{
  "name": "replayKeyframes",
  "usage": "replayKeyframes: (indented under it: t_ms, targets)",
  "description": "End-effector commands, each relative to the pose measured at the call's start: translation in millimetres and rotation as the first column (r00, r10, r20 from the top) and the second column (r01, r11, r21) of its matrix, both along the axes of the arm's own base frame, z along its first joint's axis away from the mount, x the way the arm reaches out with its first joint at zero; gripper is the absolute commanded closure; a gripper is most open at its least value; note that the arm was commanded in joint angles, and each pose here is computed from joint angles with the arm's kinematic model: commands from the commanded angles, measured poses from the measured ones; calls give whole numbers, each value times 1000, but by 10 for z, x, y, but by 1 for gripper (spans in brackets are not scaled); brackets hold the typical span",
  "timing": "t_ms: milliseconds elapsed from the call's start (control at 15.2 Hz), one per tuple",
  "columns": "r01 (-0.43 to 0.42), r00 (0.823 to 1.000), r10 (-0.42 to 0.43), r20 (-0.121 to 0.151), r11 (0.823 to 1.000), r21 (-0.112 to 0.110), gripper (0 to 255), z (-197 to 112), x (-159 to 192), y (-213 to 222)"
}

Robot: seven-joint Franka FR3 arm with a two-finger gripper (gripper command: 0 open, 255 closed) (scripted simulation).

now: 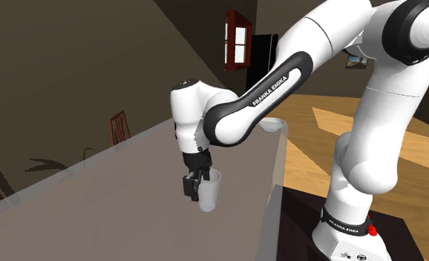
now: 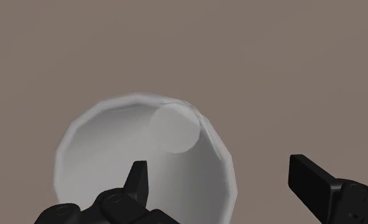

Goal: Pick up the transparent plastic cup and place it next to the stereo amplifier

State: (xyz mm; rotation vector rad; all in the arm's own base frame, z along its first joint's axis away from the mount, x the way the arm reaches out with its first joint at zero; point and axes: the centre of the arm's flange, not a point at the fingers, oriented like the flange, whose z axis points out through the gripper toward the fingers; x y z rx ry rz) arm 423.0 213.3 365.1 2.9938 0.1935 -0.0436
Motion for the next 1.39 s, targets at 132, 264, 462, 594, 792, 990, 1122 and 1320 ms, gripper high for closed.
replayKeyframes:
  t_ms: [132, 264, 462, 594, 792, 990, 1122, 1320]
  targets:
    - [0, 1000, 0, 1, 1000, 0, 0, -40, 1, -9]
    - [0, 1000, 0, 1, 1000, 0, 0, -40, 1, -9]
    - [0, 1000, 0, 0, 1000, 0, 255, -39, 1, -9]
    - [0, 1000, 0, 0, 1000, 0, 255, -39, 1, -9]
    - [0, 1000, 0, 0, 1000, 0, 255, -39, 1, -9]
    - [0, 1000, 0, 0, 1000, 0, 255, -39, -1, -10]
    - [0, 1000, 0, 1, 1000, 0, 255, 13, 1, -9]
    - [0, 1000, 0, 1, 1000, 0, 255, 172, 1, -9]
